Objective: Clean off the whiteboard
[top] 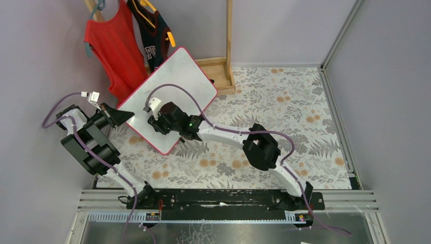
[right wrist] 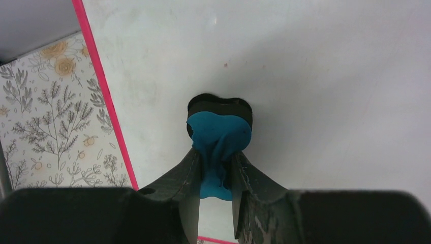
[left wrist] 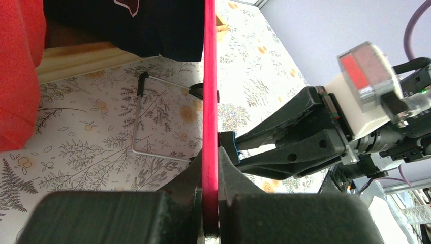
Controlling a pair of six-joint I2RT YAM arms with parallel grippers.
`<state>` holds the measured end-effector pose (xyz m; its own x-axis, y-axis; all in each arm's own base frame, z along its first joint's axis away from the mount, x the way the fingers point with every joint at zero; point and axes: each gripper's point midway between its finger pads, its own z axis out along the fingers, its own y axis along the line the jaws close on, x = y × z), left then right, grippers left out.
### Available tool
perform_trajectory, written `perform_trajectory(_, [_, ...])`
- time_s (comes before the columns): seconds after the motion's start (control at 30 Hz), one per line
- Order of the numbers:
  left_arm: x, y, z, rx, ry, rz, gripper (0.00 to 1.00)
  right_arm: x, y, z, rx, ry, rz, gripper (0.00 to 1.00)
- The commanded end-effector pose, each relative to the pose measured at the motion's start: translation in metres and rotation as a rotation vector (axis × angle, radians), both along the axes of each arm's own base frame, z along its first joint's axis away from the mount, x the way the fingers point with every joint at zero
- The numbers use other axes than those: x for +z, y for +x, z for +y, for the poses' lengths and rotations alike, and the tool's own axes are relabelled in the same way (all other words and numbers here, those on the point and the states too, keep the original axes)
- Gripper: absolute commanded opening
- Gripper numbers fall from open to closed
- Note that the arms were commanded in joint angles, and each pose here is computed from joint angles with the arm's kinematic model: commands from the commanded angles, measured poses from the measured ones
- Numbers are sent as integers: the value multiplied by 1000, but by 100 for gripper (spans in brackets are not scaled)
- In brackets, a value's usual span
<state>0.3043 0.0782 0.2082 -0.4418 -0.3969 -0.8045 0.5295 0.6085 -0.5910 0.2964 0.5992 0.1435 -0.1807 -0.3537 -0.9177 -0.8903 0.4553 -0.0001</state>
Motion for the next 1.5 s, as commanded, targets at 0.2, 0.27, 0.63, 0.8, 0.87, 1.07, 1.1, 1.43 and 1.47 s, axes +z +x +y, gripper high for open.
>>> perform_trajectory(0.2, [-33, -15, -1, -68, 141, 85, 0, -50, -12, -39, -51, -68, 100, 0])
perform_trajectory(0.27, [-34, -15, -1, -70, 140, 89, 0, -49, -13, -45, -61, -64, 99, 0])
perform_trajectory(0.63, [-35, -18, -4, -72, 138, 89, 0, -10, -3, -9, 0, -52, 51, 0])
perform_trajectory(0.8, [-34, -19, -6, -73, 140, 87, 0, 17, 7, 6, 3, -16, -5, 0])
perform_trajectory(0.87, [-34, -19, -7, -71, 137, 86, 0, 27, 11, 10, 3, -2, -29, 0])
perform_trajectory(1.07, [-34, -20, -7, -71, 138, 83, 0, 49, 18, 19, 8, 69, -92, 0])
perform_trajectory(1.1, [-34, -20, -7, -72, 140, 84, 0, 51, 20, 20, 5, 80, -102, 0])
perform_trajectory(1.43, [-33, -21, -8, -74, 149, 84, 0, 85, 25, 35, 28, 203, -192, 0])
perform_trajectory(1.47, [-33, -21, -7, -74, 150, 85, 0, 90, 26, 36, 24, 213, -204, 0])
